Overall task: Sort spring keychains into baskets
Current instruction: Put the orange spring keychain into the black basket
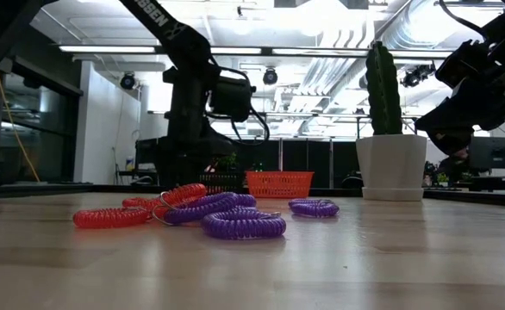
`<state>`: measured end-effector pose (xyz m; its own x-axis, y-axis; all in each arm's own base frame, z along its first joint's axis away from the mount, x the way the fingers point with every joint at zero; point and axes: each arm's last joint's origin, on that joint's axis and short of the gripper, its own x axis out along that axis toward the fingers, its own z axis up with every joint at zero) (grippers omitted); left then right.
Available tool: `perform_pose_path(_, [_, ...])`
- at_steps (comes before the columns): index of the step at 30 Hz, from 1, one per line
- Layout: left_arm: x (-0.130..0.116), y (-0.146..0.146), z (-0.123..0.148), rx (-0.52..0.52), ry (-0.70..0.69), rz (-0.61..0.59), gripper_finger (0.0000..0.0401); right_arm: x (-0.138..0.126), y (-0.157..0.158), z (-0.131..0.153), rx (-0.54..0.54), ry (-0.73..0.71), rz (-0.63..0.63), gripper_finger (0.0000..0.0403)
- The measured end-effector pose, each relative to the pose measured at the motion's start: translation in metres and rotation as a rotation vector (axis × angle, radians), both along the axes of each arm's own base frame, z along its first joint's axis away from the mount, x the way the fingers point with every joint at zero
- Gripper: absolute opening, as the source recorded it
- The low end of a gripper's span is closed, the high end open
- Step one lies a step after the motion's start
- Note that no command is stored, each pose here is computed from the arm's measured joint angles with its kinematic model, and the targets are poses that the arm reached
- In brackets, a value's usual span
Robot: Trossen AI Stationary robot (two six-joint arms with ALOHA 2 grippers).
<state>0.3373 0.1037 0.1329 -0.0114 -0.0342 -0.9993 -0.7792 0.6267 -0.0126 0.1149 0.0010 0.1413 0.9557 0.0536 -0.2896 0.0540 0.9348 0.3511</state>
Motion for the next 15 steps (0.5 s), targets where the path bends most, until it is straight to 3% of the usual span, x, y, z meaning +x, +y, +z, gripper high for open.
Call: perform_pose_path(15, [0.0021,-0.0014,-0.0004,-0.004,-0.022,-0.068,0.0081,0.0000,0.0000,0.0000,0.000,0.000,0.000,0.0012])
